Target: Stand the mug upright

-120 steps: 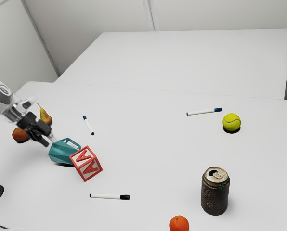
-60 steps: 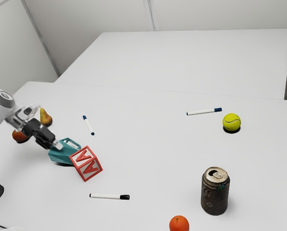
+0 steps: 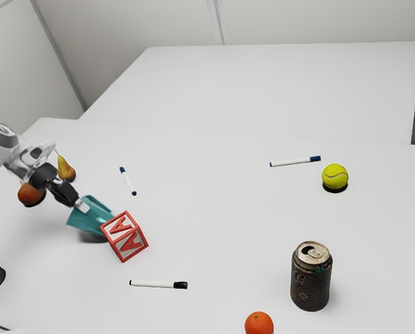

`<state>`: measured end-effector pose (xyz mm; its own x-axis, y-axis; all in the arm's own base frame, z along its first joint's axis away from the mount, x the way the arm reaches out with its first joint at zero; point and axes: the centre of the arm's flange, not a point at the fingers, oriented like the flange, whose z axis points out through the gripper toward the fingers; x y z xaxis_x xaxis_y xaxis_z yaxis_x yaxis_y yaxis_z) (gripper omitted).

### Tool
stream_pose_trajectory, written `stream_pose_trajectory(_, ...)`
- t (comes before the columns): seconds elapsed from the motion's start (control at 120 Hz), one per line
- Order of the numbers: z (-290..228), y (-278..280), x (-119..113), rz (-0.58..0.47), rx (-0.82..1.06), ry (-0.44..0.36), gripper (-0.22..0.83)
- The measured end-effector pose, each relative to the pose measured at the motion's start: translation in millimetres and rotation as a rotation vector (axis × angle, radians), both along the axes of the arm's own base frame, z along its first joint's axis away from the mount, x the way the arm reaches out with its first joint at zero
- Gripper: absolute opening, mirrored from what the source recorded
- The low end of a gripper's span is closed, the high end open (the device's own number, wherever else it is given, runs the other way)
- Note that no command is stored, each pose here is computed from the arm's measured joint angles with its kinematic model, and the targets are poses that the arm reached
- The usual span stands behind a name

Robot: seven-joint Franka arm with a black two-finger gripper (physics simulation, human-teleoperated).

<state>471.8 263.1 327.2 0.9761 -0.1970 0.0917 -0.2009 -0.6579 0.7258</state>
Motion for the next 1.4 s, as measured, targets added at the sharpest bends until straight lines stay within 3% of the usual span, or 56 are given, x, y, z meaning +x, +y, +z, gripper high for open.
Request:
stream_pose_trajectory(0.158,43.9,-20.0,8.5,-0.043,0.086,-0.074,-0.15)
stream_pose_trajectory(0.425,83.2,-84.4,51.2,-0.215,0.338,-0.199,-0.17)
stream_pose_trajectory(0.633,90.7,-132.9,78.8,-0.302,0.508,-0.249,-0.17)
stream_pose_trajectory(0.867,84.5,-198.4,94.7,-0.404,0.686,-0.235,-0.17)
stream_pose_trajectory(1.4,45.8,-249.8,80.9,-0.285,0.846,-0.186,-0.17)
